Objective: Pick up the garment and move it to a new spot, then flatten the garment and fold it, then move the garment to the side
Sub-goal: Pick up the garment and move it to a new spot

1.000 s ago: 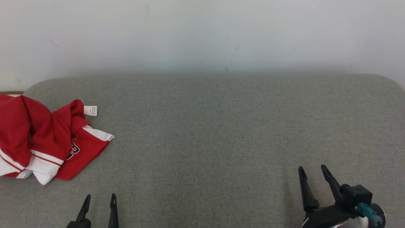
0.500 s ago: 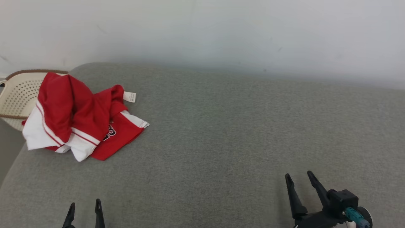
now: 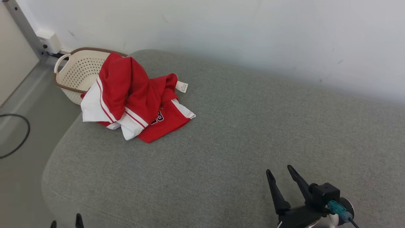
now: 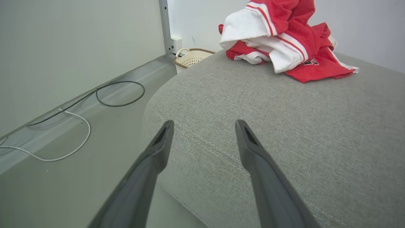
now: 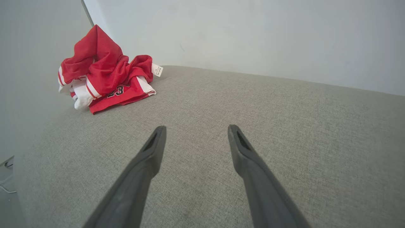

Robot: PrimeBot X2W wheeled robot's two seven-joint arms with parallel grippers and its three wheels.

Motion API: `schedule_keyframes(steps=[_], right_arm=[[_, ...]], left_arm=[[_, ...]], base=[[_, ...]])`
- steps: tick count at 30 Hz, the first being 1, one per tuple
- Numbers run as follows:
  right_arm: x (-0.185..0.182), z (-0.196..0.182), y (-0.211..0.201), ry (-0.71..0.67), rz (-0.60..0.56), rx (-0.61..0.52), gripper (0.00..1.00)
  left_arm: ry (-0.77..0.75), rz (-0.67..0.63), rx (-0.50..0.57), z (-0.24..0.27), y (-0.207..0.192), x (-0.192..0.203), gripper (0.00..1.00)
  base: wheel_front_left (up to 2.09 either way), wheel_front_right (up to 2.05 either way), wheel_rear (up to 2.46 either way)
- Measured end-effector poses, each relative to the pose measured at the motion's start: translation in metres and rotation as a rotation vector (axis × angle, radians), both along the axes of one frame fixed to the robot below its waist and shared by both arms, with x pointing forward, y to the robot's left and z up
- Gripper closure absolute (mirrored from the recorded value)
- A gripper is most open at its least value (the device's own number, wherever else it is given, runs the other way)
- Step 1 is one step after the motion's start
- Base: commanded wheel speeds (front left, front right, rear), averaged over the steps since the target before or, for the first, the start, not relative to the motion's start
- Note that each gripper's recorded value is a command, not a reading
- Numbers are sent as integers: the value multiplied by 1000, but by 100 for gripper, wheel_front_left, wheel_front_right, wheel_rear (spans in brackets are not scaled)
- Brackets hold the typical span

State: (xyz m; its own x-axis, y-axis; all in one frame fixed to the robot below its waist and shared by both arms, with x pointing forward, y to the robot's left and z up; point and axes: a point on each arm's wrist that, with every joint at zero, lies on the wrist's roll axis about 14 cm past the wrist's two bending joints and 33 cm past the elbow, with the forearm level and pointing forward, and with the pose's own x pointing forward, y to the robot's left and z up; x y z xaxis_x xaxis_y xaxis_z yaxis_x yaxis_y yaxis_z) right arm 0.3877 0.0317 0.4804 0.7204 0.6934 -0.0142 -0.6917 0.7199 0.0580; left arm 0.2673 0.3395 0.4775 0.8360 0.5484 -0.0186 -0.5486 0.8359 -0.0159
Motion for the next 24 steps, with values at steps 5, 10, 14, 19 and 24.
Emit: schedule_keyframes(steps=[5, 10, 14, 19, 24], right_arm=[[2, -5, 5, 10, 23, -6, 0], [12, -16, -14, 23, -10, -30, 0], [26, -17, -28, 16, -45, -31, 0], [38, -22, -39, 14, -55, -39, 0], [47, -28, -47, 16, -66, -42, 0]], left_arm=[[-13, 9, -27, 0, 8, 0, 0], [-49, -46, 0, 18, 13, 34, 0], [-79, -116, 61, 42, 22, 73, 0], [-40, -208, 147, 58, 28, 125, 0], [-15, -270, 200, 75, 34, 177, 0]], base=[[0, 0, 0], [0, 0, 0], [0, 0, 0], [0, 0, 0], [0, 0, 0]])
